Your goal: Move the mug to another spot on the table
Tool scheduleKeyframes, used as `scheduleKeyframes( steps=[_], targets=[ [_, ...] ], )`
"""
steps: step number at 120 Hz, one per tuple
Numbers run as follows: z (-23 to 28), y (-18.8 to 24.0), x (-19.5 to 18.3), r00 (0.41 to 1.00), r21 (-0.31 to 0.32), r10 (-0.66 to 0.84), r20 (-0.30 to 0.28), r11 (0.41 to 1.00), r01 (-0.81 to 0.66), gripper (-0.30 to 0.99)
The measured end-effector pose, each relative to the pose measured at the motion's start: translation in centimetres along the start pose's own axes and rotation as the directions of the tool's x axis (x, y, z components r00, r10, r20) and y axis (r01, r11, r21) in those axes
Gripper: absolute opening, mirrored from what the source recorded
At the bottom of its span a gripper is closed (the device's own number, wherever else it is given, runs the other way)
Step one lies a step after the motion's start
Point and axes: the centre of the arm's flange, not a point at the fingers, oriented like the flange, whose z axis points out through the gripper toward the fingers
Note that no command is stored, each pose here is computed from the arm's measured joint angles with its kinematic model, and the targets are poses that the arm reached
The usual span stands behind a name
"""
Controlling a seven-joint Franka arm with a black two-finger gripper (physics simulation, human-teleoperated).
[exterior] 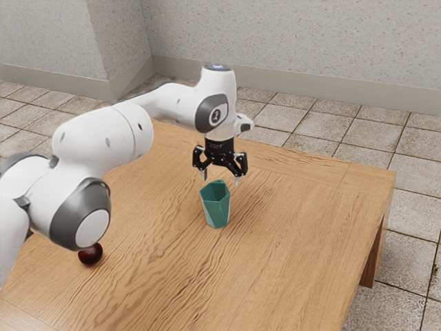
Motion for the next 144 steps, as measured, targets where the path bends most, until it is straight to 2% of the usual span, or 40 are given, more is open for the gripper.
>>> scheduleKeyframes(
  steps=[46, 91, 144],
  targets=[
    [4.1, -0.4, 0.6, 0.999, -0.002, 0.040, 0.013, 0.999, -0.040, 0.67],
    [3.1, -1.0, 0.4, 0.999, -0.013, 0.026, 0.038, 1.000, -0.026, 0.42],
    [3.2, -0.8, 0.1, 0.998, -0.021, -0.016, 0.062, 1.000, 0.018, 0.24]
  ],
)
